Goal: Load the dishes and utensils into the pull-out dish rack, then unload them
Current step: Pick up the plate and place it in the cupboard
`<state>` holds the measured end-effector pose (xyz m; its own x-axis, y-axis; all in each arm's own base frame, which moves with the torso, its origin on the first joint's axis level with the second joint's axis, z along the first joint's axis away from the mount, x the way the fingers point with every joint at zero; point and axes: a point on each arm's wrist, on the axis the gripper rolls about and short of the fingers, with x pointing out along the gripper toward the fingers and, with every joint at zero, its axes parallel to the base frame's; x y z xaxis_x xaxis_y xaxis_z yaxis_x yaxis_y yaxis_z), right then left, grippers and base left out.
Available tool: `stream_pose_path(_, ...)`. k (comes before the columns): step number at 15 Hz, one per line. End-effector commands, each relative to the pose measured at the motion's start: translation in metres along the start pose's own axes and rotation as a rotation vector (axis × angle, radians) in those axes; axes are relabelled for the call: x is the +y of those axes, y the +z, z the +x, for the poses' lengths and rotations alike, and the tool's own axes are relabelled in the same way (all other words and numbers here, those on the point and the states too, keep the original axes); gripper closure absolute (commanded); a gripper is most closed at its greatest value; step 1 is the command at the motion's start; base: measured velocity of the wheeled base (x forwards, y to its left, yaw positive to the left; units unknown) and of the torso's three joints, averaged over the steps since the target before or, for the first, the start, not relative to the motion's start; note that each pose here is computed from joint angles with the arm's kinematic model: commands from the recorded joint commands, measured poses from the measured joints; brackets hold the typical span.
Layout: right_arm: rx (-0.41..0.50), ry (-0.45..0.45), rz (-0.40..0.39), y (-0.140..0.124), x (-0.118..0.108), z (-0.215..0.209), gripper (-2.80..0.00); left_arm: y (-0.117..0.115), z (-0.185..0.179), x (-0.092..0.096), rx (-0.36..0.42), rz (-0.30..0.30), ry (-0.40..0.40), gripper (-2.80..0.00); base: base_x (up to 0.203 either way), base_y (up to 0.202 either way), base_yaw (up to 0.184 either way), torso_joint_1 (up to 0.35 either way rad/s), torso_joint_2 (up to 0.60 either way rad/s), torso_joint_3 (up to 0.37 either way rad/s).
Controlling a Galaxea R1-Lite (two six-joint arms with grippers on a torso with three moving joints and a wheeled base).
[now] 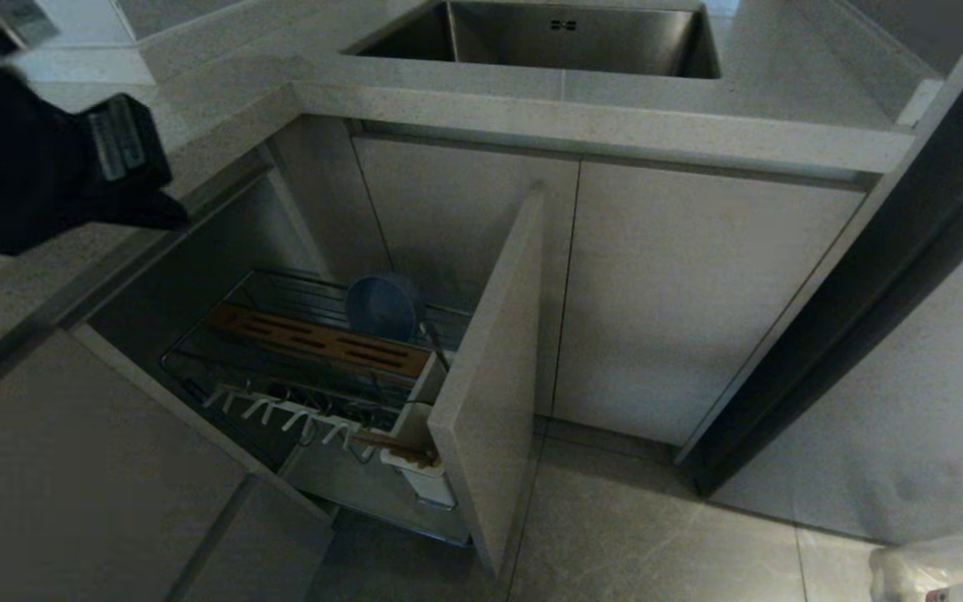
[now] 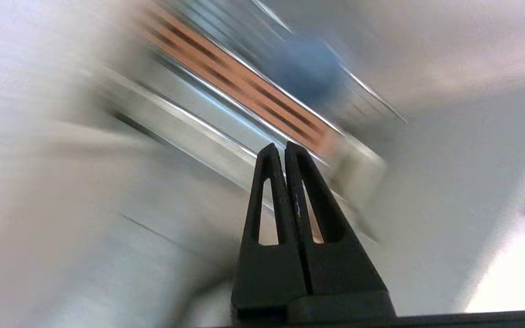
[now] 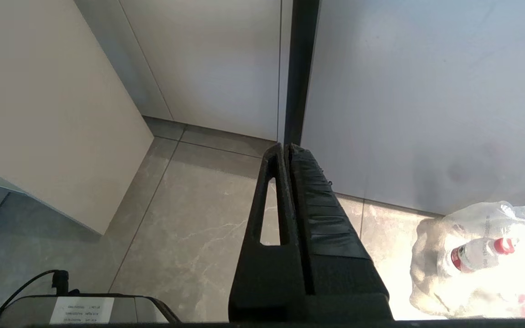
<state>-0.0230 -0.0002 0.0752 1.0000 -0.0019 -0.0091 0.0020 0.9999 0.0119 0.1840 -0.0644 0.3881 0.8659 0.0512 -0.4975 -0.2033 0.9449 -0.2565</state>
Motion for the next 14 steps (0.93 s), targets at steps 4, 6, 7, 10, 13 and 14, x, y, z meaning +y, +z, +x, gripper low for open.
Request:
stream_pose_path(4,0.0,0.0,0.0,0.0,0.0,0.0,0.0,0.018,-0.046,0.049,-0.226,0.085,0.264,0.0,0.0,0.0,0.0,0.0,0.0,0.0)
stream_pose_path(6,0.0,0.0,0.0,0.0,0.0,0.0,0.0,0.03,-0.049,0.062,-0.293,0.143,0.362,0.0,0.0,0.0,0.0,0.0,0.0,0.0)
stream_pose_path(7,0.0,0.0,0.0,0.0,0.0,0.0,0.0,0.036,-0.05,0.068,-0.326,0.176,0.407,0.0,0.0,0.0,0.0,0.0,0.0,0.0)
stream_pose_path(10,0.002,-0.001,0.0,0.0,0.0,0.0,0.0,0.048,-0.038,0.072,-0.355,0.223,0.466,0.0,0.0,0.0,0.0,0.0,0.0,0.0)
stream_pose_path(13,0.002,0.0,0.0,0.0,0.0,0.0,0.0,0.05,-0.027,0.076,-0.334,0.208,0.492,-2.8,0.0,0.0,0.0,0.0,0.0,0.0)
stream_pose_path(14,0.001,0.0,0.0,0.0,0.0,0.0,0.0,0.051,-0.026,0.076,-0.332,0.208,0.498,-2.8,0.0,0.0,0.0,0.0,0.0,0.0)
